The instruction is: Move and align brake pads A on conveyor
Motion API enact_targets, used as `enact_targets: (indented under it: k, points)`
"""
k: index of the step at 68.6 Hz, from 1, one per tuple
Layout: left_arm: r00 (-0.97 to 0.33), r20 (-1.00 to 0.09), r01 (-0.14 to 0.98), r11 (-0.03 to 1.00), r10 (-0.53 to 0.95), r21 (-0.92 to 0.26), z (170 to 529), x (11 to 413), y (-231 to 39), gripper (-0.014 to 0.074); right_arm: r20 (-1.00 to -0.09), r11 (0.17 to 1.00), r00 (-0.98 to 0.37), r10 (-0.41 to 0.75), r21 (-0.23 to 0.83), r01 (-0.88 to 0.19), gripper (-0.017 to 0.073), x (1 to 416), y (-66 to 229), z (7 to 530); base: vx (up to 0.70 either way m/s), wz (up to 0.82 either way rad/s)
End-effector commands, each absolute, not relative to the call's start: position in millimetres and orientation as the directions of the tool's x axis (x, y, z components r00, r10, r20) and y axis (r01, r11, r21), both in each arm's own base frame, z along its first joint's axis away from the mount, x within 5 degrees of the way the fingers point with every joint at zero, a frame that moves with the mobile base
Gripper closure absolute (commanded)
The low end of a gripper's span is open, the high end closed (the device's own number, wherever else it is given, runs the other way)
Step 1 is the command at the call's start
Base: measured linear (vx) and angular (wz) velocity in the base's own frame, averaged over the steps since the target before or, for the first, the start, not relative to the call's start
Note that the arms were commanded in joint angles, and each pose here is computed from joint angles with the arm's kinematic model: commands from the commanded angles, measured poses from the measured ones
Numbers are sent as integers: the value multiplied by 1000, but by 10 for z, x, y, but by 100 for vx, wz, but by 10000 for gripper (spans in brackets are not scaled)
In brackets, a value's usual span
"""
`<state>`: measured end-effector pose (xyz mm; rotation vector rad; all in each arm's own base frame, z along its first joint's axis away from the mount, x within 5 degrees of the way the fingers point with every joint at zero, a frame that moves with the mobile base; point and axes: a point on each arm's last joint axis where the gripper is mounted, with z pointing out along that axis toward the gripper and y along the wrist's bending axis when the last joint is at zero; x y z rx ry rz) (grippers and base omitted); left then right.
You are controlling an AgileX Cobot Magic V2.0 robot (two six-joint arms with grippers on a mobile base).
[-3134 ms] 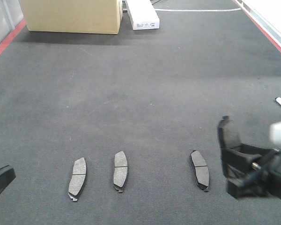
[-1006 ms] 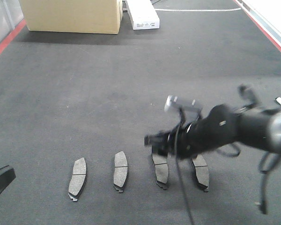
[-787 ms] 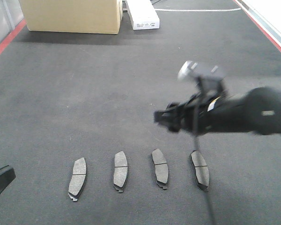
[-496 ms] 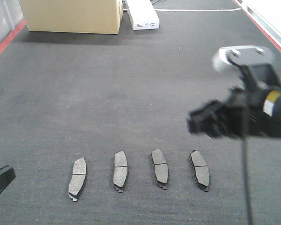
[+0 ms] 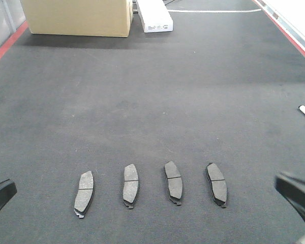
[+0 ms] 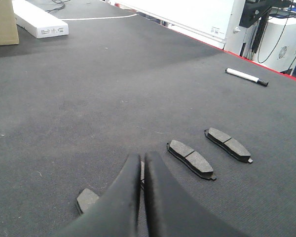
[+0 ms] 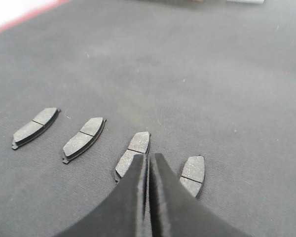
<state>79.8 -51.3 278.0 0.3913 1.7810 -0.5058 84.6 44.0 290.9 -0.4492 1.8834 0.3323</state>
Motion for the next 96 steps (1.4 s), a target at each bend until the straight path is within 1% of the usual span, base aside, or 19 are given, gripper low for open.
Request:
enact_targets:
  k: [1, 14, 96]
  points:
    - [-189, -981, 521, 843, -40, -134, 2912, 816, -526, 600, -981, 891, -171, -94, -6, -455, 569, 726, 372, 2993, 0, 0]
    - [-189, -981, 521, 843, -40, -134, 2912, 816, -526, 600, -994, 891, -97, -58, -8, -454, 569, 592, 306, 3023, 0, 0]
    - [-189, -981, 521, 843, -40, -134, 2912, 816, -526, 600, -993, 891, -103, -61, -8, -454, 569, 593, 307, 3016, 0, 0]
